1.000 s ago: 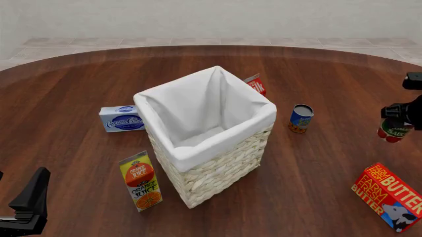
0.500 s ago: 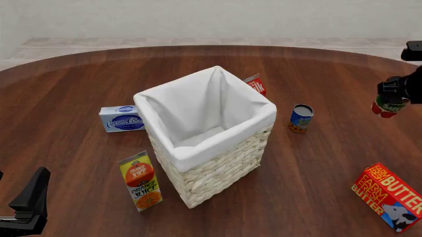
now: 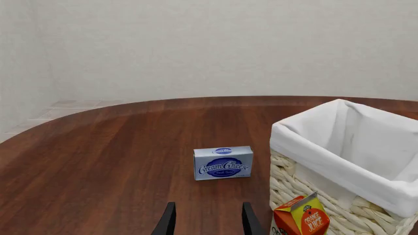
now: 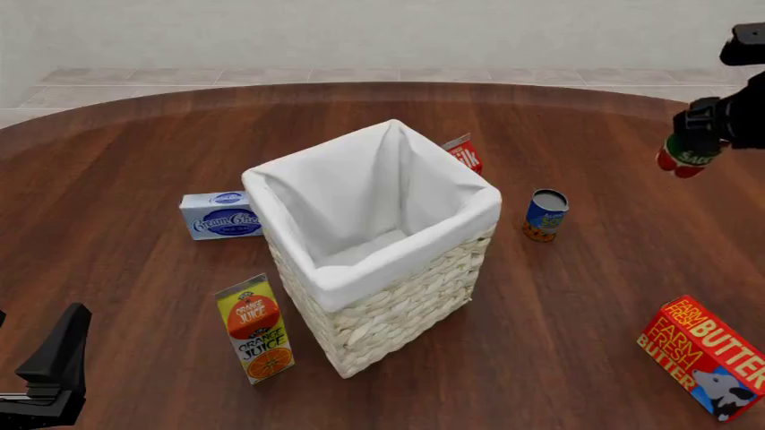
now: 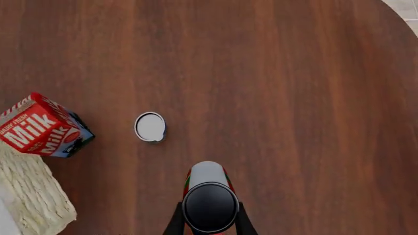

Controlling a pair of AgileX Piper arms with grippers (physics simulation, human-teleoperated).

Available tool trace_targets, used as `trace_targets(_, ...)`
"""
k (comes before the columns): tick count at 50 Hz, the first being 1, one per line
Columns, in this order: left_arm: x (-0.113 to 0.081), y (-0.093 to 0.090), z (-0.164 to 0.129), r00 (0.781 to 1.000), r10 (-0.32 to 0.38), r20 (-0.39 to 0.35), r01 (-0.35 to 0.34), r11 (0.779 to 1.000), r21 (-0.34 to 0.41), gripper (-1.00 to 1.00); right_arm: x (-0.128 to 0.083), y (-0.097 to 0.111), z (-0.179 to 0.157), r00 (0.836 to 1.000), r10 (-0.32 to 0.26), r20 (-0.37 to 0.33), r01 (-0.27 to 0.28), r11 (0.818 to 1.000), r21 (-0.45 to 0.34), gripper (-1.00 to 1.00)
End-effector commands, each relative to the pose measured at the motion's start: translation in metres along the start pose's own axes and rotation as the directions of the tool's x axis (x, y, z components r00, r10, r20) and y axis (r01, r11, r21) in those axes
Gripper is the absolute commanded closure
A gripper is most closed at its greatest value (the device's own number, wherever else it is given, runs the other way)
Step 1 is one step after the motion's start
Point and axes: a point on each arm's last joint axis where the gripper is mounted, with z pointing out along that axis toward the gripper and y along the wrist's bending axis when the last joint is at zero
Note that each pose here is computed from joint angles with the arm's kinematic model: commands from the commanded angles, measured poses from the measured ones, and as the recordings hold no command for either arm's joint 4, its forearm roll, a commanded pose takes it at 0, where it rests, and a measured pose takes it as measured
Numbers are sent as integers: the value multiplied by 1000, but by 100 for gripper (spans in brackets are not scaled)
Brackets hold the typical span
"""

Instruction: Pick up the alphabet soup and the tomato sauce, and put them in the basket.

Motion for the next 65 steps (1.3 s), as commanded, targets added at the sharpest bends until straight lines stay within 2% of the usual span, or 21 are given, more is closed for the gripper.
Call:
trace_targets(1, 0, 0, 0, 1000, 0, 0, 0, 1000, 0, -100, -7, 19, -22, 999, -23, 42, 24, 999, -42, 100)
trace_targets(13, 0, 0, 0, 1000, 0, 0, 0, 1000, 0, -100, -19, 42, -41, 993, -85, 82, 93, 991, -95, 100)
trace_targets(35, 0, 0, 0, 1000, 0, 0, 0, 1000, 0, -100, -35, 76, -57, 978, -158, 139, 181, 968, -173, 100)
trace_targets(51, 0, 0, 0, 1000, 0, 0, 0, 1000, 0, -100, -45, 110, -66, 960, -210, 184, 252, 937, -242, 100)
trace_targets(65, 0, 0, 0, 1000, 0, 0, 0, 1000, 0, -100, -54, 139, -76, 940, -251, 230, 314, 902, -296, 100)
